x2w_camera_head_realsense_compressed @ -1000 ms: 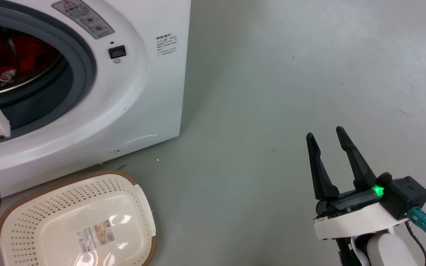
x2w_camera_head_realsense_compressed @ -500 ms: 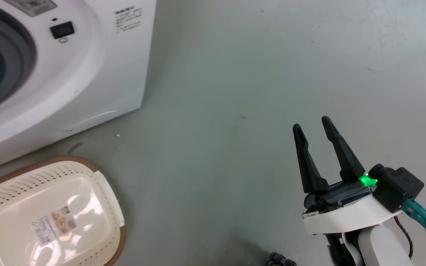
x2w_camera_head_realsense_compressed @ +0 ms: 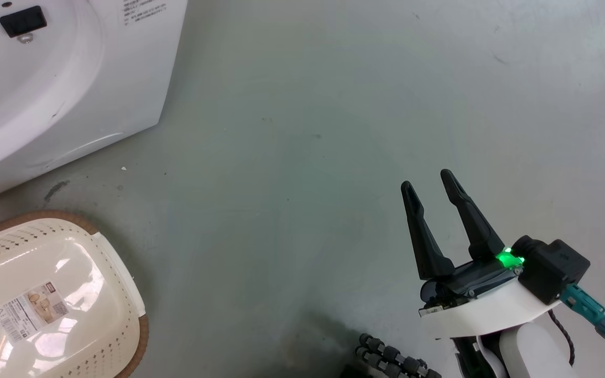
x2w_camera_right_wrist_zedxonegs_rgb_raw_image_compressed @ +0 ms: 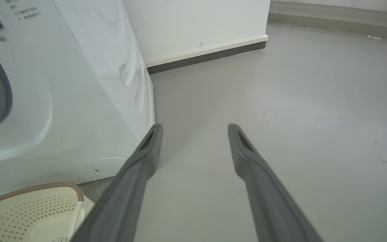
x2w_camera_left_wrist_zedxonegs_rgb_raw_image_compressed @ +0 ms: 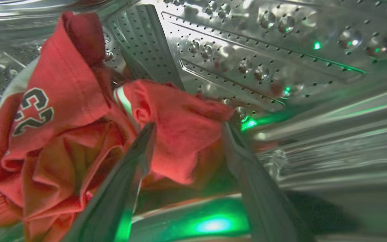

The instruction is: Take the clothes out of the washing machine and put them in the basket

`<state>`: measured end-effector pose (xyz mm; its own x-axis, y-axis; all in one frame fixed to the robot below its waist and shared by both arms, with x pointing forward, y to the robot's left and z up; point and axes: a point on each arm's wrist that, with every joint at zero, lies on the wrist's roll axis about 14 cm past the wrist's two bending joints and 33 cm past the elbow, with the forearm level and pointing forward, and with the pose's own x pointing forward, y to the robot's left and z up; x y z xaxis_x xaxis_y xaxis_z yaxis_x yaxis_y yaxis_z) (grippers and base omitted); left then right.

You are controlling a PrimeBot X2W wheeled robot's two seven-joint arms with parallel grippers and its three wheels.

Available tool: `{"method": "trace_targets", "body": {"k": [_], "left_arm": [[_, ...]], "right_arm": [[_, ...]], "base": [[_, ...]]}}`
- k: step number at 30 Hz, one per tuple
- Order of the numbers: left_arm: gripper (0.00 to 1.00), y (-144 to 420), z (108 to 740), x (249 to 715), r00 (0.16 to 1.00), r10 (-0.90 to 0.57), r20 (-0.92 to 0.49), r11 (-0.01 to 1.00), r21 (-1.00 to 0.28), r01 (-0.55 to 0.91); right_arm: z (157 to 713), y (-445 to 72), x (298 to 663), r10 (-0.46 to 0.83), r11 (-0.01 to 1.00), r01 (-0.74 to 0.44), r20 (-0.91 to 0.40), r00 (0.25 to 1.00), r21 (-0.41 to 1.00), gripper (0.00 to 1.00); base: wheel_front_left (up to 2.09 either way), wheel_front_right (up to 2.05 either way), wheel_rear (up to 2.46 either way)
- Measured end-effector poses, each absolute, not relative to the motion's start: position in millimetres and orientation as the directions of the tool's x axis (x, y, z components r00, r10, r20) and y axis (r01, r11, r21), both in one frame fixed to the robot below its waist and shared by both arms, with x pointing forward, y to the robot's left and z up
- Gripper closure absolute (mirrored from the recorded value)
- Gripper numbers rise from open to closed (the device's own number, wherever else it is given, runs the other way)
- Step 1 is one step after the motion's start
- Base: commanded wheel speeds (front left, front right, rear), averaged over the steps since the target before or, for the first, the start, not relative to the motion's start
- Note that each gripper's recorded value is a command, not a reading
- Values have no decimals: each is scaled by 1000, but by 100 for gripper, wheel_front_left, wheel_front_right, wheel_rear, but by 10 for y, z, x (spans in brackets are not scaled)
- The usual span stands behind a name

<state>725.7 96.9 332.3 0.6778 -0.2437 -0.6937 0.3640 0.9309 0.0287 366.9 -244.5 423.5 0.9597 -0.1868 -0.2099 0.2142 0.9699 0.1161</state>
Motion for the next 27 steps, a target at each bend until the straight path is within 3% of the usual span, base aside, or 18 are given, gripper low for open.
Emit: {"method": "trace_targets", "body": {"k": [10,21,22,23,24,27], "left_arm": [[0,1087,3185,7173,554,-158,-817,916,88,392],[0,1044,3072,7202,564,-155,-811,924,83,373],[31,1042,3050,7196,558,-154,-815,928,74,365],[80,1037,3048,7199,558,-156,-815,929,71,363],[100,1029,3047,7212,568,-157,-808,931,72,359],[100,998,3015,7218,581,-154,-799,932,77,353]], "right_arm": [[4140,-2376,3638,-178,967,215,-240,954,139,0],[4073,-2342,3652,-171,965,214,-259,951,150,0],[4071,-2340,3656,-170,965,213,-259,951,151,0],[4072,-2339,3660,-169,965,213,-258,951,151,0],[4072,-2339,3663,-169,965,213,-258,951,151,0],[4077,-2353,3664,-173,965,216,-256,951,149,0]], "base": [[0,0,0],[0,0,0],[0,0,0],[0,0,0],[0,0,0],[0,0,0]]}}
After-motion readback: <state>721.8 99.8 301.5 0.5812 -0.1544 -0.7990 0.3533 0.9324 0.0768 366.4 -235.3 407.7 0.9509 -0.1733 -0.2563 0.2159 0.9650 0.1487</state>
